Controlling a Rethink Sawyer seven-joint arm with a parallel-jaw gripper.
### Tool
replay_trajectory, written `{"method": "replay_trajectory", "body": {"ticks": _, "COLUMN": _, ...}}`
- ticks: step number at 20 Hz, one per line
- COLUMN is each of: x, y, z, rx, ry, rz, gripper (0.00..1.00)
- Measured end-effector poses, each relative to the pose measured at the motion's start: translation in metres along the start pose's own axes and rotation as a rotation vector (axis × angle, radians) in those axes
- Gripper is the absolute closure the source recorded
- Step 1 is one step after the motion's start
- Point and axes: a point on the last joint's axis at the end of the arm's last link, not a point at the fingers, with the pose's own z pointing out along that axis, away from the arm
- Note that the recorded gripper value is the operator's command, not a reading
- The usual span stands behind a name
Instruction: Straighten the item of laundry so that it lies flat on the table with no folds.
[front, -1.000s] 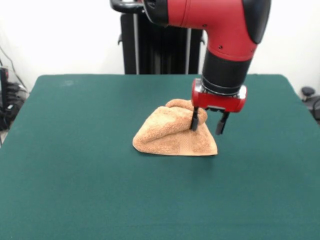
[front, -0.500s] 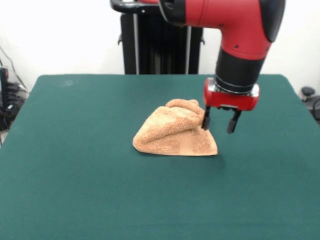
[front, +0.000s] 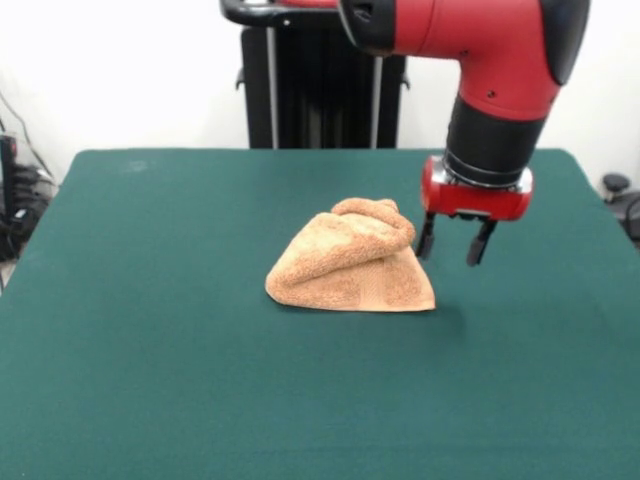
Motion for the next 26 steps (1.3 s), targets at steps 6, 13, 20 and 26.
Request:
{"method": "replay_trajectory", "body": {"ticks": 6, "x": 0.005, "y": -0.002, "z": 0.017, "rx": -0.001, "ry": 0.008, "rz": 0.003, "gripper": 0.00}}
{"method": "replay_trajectory", "body": {"ticks": 13, "x": 0.007, "y": -0.008, "z": 0.034, "rx": -0.004, "ry": 0.002, "rz": 0.012, "gripper": 0.00}}
{"method": "replay_trajectory", "body": {"ticks": 20, "x": 0.012, "y": -0.008, "z": 0.049, "rx": -0.007, "ry": -0.002, "rz": 0.011, "gripper": 0.00}}
{"method": "replay_trajectory", "body": {"ticks": 26, "x": 0.013, "y": -0.009, "z": 0.045, "rx": -0.008, "ry": -0.005, "rz": 0.013, "gripper": 0.00}}
